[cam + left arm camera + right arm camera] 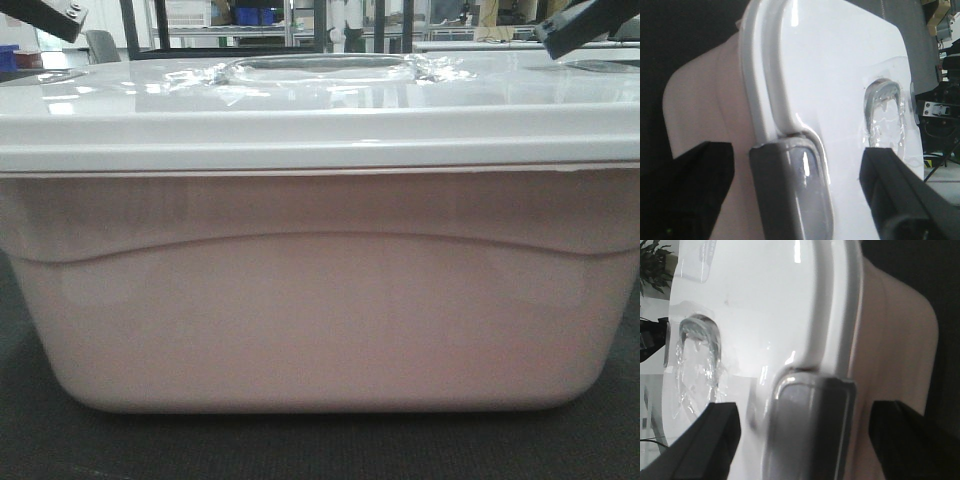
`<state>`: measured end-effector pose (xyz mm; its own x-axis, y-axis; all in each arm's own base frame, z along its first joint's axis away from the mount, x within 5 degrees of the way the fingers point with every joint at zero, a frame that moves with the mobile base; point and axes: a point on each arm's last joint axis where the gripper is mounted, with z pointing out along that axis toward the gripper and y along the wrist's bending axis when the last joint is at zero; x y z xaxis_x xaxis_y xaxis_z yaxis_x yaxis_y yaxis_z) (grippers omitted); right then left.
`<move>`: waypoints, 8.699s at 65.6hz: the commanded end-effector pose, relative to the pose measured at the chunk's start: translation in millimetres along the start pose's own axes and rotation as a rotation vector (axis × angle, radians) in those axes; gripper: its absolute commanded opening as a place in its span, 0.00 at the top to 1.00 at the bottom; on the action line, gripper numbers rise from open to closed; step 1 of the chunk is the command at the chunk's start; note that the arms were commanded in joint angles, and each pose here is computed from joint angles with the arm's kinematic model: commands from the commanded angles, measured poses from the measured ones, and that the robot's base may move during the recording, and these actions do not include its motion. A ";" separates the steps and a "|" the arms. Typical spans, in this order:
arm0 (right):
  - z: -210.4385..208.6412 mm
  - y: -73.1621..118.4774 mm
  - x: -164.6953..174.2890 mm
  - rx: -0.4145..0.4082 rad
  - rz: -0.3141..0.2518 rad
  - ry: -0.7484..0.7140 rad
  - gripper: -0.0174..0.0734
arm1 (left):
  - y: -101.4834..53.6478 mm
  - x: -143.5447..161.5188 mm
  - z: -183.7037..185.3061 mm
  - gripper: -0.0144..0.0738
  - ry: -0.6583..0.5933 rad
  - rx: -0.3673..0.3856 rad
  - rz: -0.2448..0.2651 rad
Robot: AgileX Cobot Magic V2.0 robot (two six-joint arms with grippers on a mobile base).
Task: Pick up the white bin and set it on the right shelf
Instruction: 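Close both grippers on the grey clips at the bin ends, then lift the pink bin off the mat with both grippers, then hold the bin raised with both grippers while the base turns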
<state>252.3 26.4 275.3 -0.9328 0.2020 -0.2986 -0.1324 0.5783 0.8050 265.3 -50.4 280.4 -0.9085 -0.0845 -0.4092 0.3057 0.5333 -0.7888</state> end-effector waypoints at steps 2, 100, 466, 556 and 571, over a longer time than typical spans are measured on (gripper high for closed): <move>-7.4 19.9 -0.1 -0.114 -0.035 0.002 0.12 | -21.3 -2.1 -5.4 0.36 -0.011 0.110 0.031; -7.5 21.2 1.3 -0.129 -0.038 0.017 0.12 | -25.2 1.4 12.4 0.36 0.022 0.040 0.064; -74.2 126.2 78.7 -0.148 -0.573 -0.268 0.43 | -142.2 55.0 -64.4 0.60 -0.241 0.117 0.515; -74.2 125.9 77.6 -0.144 -0.571 -0.277 0.43 | -142.4 55.4 -64.3 0.60 -0.237 0.119 0.515; -74.2 125.9 77.6 -0.144 -0.571 -0.277 0.43 | -142.4 55.4 -64.3 0.60 -0.237 0.119 0.515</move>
<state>152.0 43.6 371.2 -0.6047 0.0745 -0.7930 -0.5385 0.6953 0.4760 167.0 -66.6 376.2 -0.5887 0.0258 -0.8080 0.6595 0.5934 -0.4615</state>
